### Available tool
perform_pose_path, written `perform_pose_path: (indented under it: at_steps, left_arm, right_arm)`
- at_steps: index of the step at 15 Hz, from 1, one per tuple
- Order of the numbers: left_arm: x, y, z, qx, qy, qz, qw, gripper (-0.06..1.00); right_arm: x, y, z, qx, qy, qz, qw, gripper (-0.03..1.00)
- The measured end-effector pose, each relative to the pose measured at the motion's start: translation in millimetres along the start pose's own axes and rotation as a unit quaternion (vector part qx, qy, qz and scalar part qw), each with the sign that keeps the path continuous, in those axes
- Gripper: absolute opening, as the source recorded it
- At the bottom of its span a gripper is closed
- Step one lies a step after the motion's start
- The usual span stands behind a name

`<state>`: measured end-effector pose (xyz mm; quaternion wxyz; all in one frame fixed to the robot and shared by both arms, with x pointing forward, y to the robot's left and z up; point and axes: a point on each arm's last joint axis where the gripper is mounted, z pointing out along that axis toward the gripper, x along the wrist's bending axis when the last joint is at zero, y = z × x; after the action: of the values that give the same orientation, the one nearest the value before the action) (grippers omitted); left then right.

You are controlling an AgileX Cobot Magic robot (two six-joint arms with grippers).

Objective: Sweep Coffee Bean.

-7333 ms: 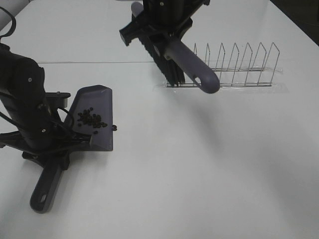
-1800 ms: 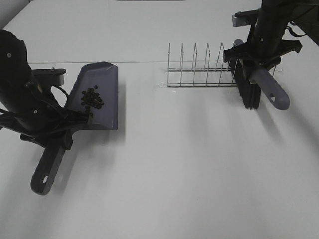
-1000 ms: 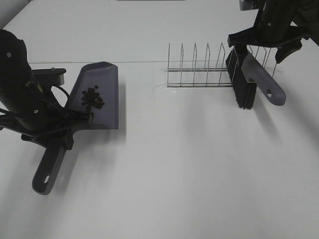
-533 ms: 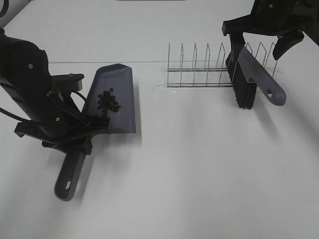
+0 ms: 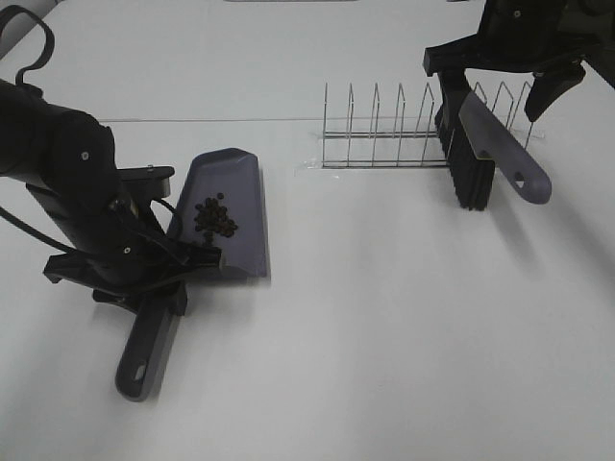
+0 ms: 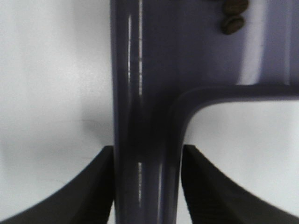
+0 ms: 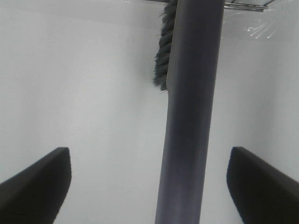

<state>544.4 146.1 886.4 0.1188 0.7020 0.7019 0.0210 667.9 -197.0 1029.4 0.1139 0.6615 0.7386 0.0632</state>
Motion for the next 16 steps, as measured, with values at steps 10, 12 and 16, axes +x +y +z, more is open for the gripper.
perform_pose_path:
  at_steps: [10,12,16]
  left_arm:
    - [1.7,-0.8,-90.7,-0.063,-0.002,0.044,0.997,0.70]
    - [10.6,-17.4,-145.6,-0.077,0.008,0.054,0.996,0.70]
    - [35.2,-59.4,-213.1,-0.083,0.039,0.058,0.994,0.70]
  right_arm:
    - [-11.4,-14.1,-69.9,-0.069,0.004,0.008,0.998,0.86]
    - [-15.3,-40.6,-82.0,-0.057,0.008,0.005,0.998,0.85]
    - [-25.0,-105.0,-92.5,-0.022,0.004,-0.005,1.000,0.85]
